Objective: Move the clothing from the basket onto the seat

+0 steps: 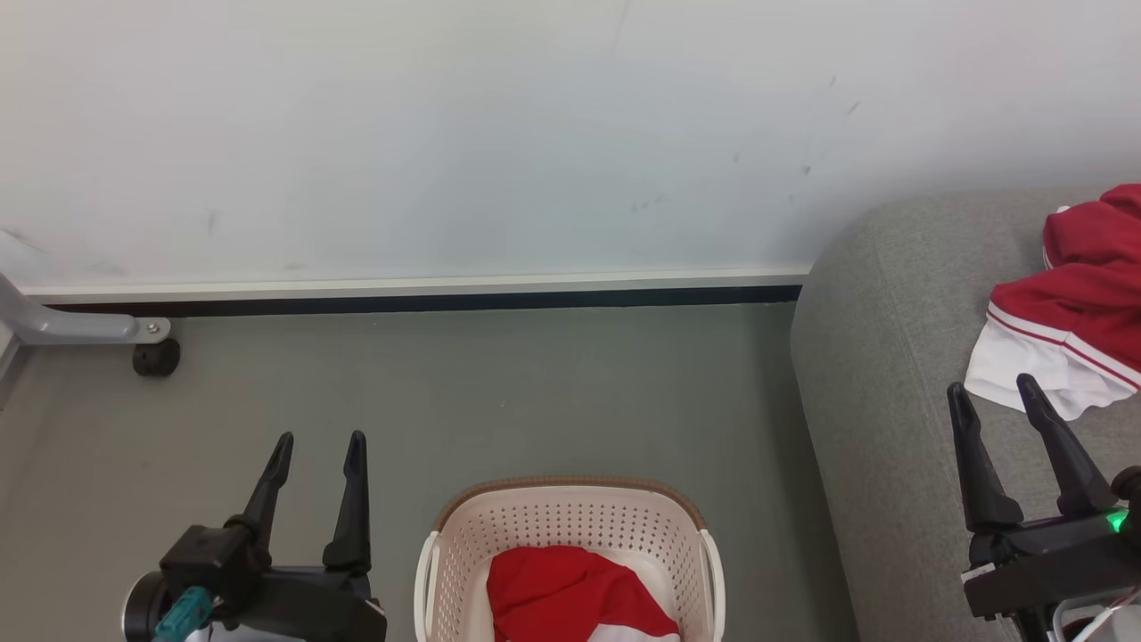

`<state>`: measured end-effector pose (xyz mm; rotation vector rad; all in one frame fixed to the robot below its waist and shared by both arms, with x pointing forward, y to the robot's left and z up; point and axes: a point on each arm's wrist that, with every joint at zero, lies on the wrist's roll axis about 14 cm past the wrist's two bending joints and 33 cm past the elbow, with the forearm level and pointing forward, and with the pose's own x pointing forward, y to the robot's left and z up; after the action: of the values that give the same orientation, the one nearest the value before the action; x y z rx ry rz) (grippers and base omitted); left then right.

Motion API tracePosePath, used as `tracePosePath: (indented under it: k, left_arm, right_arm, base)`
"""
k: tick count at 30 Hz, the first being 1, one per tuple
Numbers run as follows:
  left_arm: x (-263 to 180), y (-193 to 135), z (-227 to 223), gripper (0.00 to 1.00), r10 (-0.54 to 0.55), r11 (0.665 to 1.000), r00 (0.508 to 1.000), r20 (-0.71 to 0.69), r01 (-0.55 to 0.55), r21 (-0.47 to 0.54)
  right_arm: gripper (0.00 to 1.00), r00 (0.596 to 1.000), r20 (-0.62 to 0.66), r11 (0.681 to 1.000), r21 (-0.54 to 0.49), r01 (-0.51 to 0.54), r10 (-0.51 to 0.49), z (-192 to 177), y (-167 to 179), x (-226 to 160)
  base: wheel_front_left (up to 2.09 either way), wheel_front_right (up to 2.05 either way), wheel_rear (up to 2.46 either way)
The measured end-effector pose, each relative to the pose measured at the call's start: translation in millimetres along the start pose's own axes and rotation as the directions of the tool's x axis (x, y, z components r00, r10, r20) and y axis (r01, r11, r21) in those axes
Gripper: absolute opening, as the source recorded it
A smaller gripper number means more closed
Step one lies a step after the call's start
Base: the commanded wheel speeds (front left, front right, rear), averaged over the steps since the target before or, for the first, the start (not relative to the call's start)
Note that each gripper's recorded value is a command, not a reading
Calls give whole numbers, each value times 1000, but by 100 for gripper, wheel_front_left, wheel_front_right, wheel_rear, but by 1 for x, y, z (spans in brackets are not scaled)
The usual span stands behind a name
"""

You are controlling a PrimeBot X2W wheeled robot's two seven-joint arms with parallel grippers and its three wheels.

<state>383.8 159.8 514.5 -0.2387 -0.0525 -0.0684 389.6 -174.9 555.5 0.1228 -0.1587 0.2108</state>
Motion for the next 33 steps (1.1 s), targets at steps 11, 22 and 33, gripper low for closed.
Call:
tracePosePath:
  k: [11, 22, 33]
  left_arm:
    - [4, 1, 2, 100, 13, 1000, 1000, 11, -13, 2]
    - [13, -7, -10, 100, -4, 1000, 1000, -13, 4, -9]
    - [41, -28, -39, 100, -74, 997, 995, -73, 73, -15]
  right_arm:
    - [100, 1000, 4, 1000, 0, 10, -10, -1, -1, 0]
    - [100, 1000, -9, 1000, 2, 20, -20, -8, -7, 3]
    - [100, 999, -28, 1000, 1, 15, -15, -21, -18, 21]
  base:
    - [0, 0, 0]
    - [0, 0, 0]
    - [0, 0, 0]
